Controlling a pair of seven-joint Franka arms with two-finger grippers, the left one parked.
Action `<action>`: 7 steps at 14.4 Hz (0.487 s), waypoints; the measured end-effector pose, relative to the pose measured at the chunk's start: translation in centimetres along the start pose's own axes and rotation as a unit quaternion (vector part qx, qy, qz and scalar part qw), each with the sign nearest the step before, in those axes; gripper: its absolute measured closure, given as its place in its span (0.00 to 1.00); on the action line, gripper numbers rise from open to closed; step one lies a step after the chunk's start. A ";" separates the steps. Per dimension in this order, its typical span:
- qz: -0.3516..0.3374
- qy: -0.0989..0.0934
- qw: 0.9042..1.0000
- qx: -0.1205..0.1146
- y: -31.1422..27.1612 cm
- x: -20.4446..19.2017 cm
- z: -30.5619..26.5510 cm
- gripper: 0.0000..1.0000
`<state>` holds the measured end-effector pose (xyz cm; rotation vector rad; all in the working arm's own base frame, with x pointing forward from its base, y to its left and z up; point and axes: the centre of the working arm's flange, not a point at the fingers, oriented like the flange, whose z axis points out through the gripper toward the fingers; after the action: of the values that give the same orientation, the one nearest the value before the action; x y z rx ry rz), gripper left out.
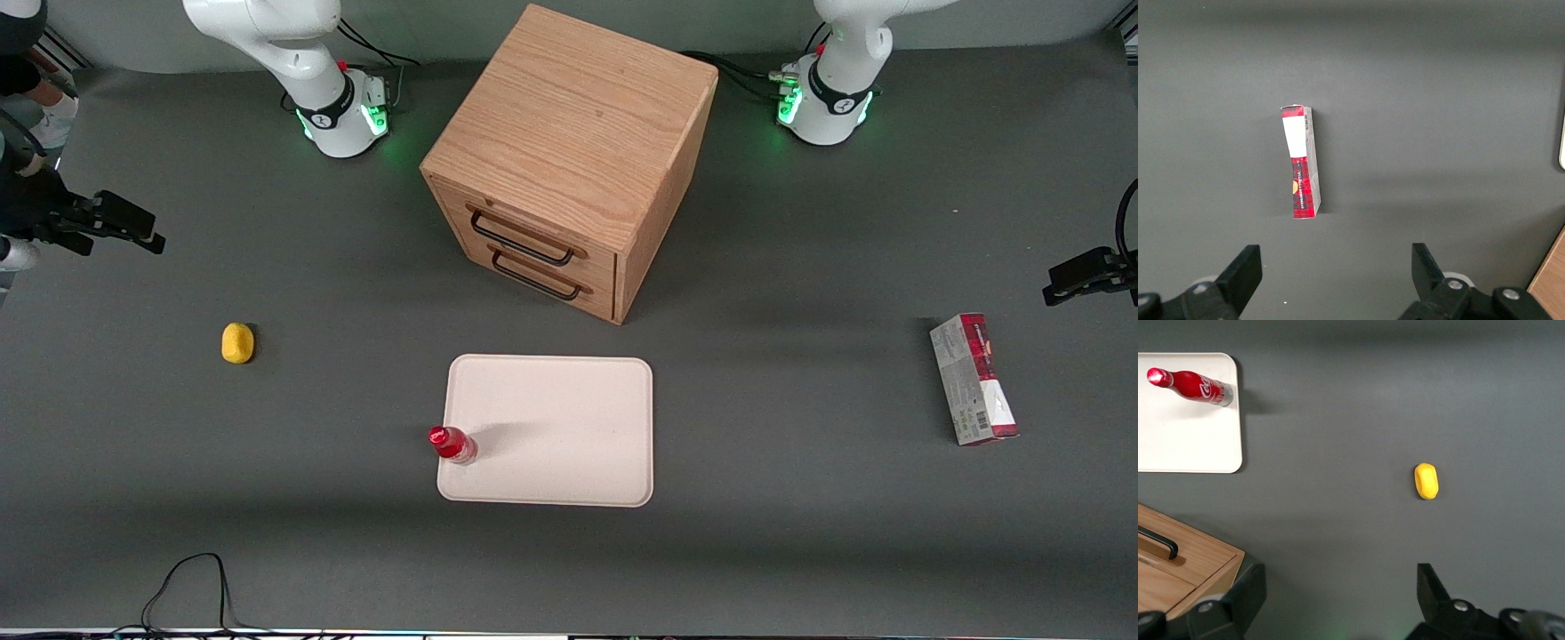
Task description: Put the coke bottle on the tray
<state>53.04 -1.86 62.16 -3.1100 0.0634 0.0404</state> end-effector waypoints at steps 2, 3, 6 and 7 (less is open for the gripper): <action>-0.007 -0.003 1.000 0.000 0.1 0.0 0.3 0.00; -0.009 -0.004 1.000 0.000 0.1 0.1 0.3 0.00; -0.012 -0.006 1.000 -0.003 -0.1 0.2 0.6 0.00; -0.014 -0.006 1.000 -0.006 -0.2 0.2 0.6 0.00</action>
<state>53.22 -1.67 61.58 -3.1209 0.0203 0.0584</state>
